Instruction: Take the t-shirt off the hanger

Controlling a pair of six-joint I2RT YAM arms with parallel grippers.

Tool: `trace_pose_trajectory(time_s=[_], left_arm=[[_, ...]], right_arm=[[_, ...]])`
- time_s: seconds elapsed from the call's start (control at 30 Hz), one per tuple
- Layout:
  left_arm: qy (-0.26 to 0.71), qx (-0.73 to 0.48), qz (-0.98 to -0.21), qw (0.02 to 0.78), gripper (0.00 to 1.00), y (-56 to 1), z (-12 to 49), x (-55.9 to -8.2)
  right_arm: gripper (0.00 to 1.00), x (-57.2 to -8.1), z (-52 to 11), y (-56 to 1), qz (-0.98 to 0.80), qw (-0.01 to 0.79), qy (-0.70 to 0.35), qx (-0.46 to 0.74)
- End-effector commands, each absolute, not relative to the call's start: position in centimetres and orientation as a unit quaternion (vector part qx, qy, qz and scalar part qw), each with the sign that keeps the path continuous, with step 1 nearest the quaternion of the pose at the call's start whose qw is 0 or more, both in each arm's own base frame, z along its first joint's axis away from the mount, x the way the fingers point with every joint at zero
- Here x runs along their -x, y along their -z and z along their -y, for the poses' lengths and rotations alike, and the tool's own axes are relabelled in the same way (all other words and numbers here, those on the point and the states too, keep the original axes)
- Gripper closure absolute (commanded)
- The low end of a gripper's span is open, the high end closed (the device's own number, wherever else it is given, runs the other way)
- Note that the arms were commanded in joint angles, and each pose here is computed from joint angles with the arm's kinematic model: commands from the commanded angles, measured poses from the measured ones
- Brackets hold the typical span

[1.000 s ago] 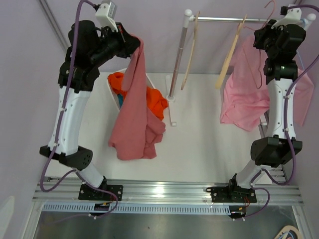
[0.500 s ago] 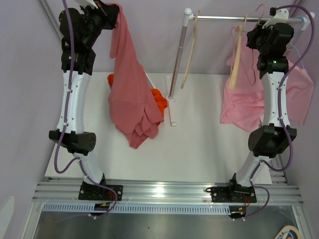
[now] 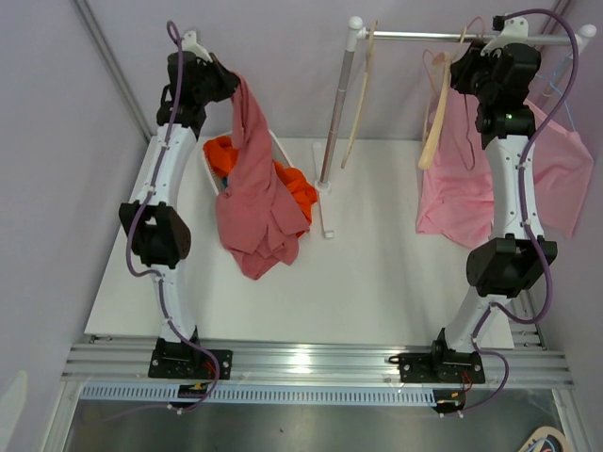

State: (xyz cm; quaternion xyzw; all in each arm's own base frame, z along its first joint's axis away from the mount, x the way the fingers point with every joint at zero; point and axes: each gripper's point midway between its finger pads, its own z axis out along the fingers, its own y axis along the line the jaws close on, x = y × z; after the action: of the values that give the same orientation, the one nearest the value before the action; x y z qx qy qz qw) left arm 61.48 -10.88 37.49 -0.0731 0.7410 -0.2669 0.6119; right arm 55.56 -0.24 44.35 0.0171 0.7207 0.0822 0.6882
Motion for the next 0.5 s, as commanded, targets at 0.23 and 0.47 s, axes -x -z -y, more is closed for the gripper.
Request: trace_pose_trajectory(time_s=[0.23, 0.47], left_arm=[[0.275, 0.162, -0.792, 0.52, 0.01, -32.2, 10.7, -59.2], [0.256, 0.146, -0.763, 0.576, 0.01, -37.0, 11.4, -54.3]], right_arm=[[0.09, -50.6, 4.6, -48.7, -0.699, 0.71, -0.047, -0.068], [0.01, -46.4, 8.0, -49.2, -0.703, 0.704, -0.028, -0.099]])
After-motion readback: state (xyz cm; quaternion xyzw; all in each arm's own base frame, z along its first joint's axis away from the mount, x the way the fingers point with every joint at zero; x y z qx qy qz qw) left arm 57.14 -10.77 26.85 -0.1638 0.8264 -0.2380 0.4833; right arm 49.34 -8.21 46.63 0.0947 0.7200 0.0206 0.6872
